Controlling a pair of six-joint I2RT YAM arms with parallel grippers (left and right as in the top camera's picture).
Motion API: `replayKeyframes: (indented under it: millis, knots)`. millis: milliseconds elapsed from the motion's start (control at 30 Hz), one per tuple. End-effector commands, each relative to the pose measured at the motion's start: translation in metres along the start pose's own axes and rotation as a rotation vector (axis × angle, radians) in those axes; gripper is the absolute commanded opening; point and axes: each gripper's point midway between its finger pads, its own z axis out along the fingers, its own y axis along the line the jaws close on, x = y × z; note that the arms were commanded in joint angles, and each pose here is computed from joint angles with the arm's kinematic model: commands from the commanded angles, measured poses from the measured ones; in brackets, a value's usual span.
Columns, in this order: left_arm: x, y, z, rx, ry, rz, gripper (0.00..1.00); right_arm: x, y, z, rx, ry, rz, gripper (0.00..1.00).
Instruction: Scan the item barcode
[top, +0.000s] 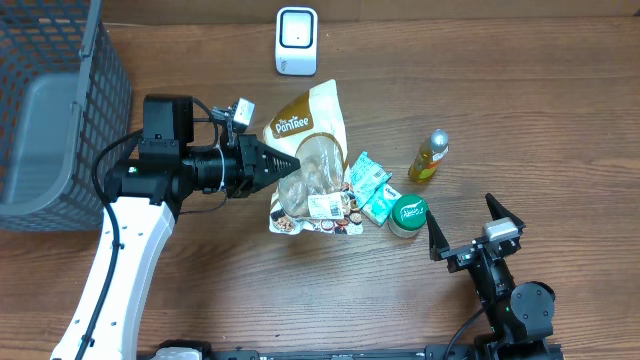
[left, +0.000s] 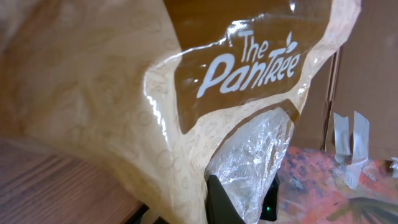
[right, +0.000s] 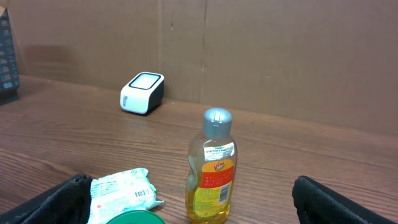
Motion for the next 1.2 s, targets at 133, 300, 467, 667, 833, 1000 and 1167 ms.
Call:
replayKeyframes:
  millis: [133,300,467,667,833,1000,1167]
  knots:
    - [0.004,-0.012,-0.004,0.037,0.02,-0.011,0.04,0.002,-0.002,0.0,0.009,-0.001,0.003,1.0]
    - [0.004,-0.012,-0.004,0.037,0.02,-0.001,0.04,0.002,-0.002,0.0,0.009,-0.001,0.003,1.0]
    - [0.004,-0.011,-0.004,0.035,0.019,0.012,0.07,0.002,-0.002,0.0,0.009,-0.001,0.002,1.0]
    - [-0.003,0.001,-0.004,-0.036,-0.024,0.007,0.1,0.002,-0.002,0.0,0.009,-0.001,0.002,1.0]
    - [-0.008,0.013,-0.005,-0.103,-0.057,-0.005,0.2,0.002,-0.002,0.0,0.009,-0.001,0.002,1.0]
    - [-0.01,0.017,-0.006,-0.125,-0.07,-0.005,0.14,0.002,-0.002,0.0,0.009,-0.001,0.002,1.0]
    - [-0.012,0.019,-0.006,-0.137,-0.078,-0.005,0.04,0.002,-0.002,0.0,0.009,-0.001,0.002,1.0]
